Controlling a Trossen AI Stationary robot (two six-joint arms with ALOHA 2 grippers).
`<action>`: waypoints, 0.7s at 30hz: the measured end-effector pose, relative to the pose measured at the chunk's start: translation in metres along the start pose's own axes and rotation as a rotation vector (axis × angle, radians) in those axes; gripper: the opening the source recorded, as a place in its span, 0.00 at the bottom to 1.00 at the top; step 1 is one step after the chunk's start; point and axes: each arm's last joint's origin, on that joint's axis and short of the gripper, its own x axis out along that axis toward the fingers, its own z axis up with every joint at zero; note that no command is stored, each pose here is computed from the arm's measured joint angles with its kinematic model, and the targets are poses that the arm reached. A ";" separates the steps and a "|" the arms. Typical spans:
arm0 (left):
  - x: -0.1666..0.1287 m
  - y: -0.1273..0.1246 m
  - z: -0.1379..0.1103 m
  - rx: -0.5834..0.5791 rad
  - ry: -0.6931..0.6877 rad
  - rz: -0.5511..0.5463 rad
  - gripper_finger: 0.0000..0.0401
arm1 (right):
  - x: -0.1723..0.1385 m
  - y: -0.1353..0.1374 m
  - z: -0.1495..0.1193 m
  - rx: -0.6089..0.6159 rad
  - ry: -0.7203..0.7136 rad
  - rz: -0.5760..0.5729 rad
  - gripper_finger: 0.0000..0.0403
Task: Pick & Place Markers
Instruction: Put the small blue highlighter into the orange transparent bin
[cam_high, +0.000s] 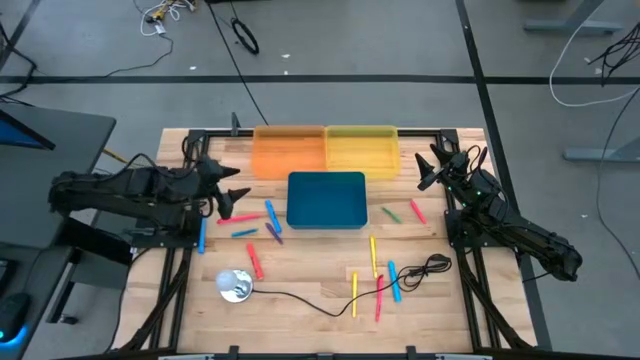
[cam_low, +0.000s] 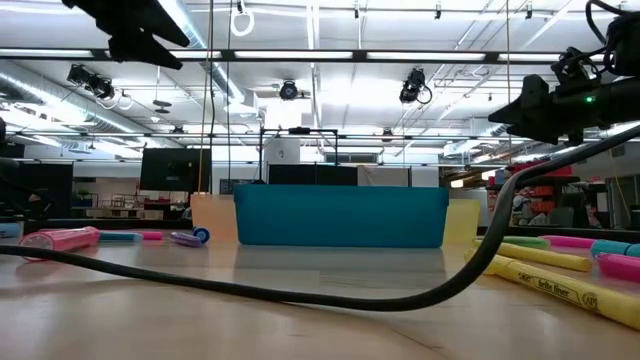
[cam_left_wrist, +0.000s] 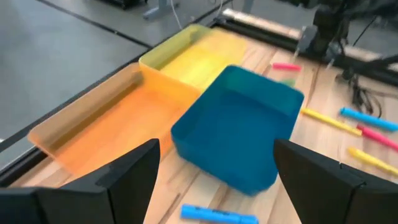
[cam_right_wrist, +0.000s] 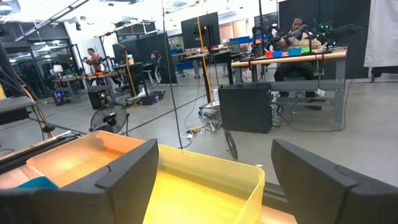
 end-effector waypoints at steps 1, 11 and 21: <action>-0.001 0.000 0.003 0.014 0.025 0.001 0.80 | 0.000 0.000 0.000 0.000 0.000 0.000 0.78; -0.009 -0.009 0.031 0.102 0.249 -0.025 0.80 | 0.000 0.000 0.000 0.000 0.000 0.001 0.78; 0.000 -0.015 0.059 0.202 0.460 -0.067 0.80 | 0.000 0.000 0.000 0.000 0.000 0.001 0.78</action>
